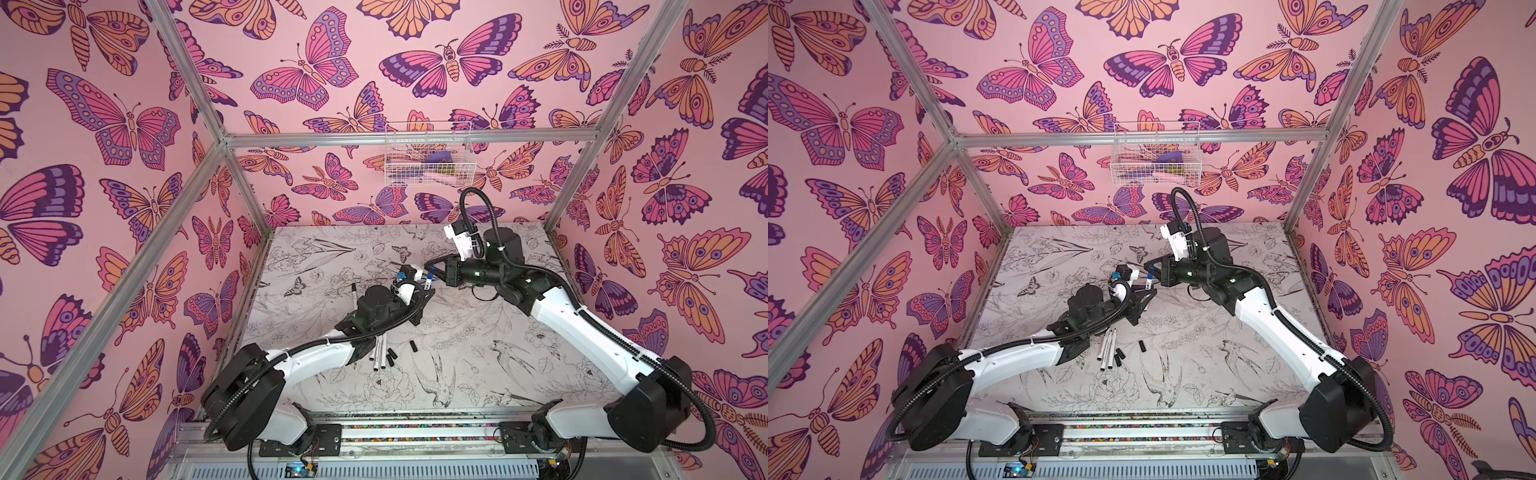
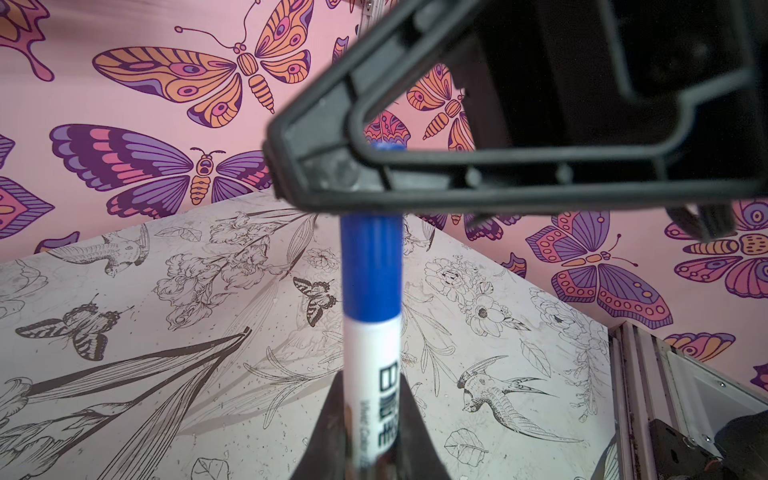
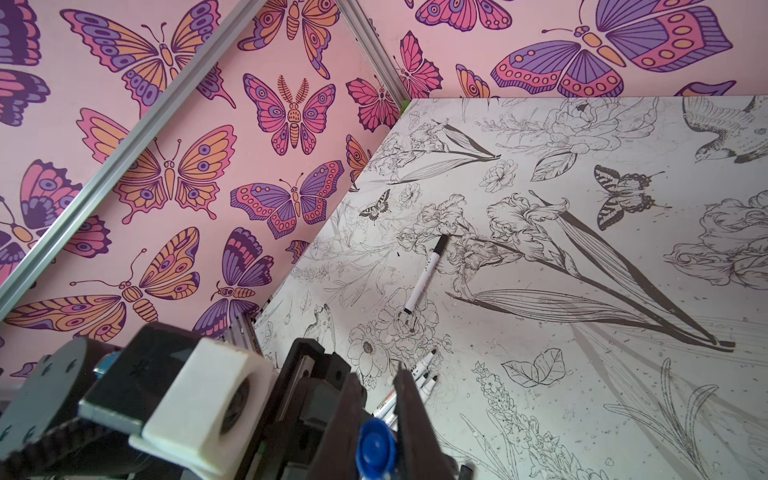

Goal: Insert the pens into the pen caps
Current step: 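Press the blue cap down onto the marker tip held by the left gripper, then push the blue cap further on with the right gripper while the left holds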

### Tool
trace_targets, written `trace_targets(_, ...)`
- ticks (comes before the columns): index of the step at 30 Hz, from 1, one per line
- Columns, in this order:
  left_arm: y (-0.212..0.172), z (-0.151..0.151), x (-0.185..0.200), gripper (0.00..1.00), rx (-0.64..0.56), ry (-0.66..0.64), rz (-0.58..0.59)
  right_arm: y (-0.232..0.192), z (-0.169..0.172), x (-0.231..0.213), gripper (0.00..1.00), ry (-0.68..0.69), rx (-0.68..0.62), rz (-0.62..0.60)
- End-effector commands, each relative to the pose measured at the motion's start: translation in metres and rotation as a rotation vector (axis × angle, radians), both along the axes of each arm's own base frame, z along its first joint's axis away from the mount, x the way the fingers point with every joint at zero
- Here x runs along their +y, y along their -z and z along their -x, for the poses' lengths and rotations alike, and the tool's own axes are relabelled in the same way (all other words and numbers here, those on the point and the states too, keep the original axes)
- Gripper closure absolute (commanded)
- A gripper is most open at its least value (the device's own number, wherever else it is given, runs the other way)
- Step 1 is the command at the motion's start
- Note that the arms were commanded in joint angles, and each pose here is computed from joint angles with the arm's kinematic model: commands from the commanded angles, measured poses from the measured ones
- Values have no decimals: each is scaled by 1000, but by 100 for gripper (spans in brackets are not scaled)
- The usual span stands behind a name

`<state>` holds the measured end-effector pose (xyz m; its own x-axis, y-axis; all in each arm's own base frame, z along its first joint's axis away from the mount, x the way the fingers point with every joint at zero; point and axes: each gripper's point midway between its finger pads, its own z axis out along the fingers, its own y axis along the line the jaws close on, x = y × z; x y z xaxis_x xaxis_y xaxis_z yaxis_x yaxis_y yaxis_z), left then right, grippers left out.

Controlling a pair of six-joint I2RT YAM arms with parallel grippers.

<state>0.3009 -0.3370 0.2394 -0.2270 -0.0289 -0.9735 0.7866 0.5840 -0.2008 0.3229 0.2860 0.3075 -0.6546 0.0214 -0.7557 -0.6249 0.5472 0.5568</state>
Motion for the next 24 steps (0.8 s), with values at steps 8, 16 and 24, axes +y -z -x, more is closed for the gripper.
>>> trace_targets(8, -118, -20, 1, 100, -353, -85, 129, 26, 31, 15, 97, -123, 65, 55)
trace_targets(16, -196, -17, 18, 100, -554, -139, 253, 77, 41, 1, 100, -93, 157, 170)
trace_targets(24, -236, -3, 32, 100, -683, -170, 267, 117, 45, -15, 100, -80, 203, 323)
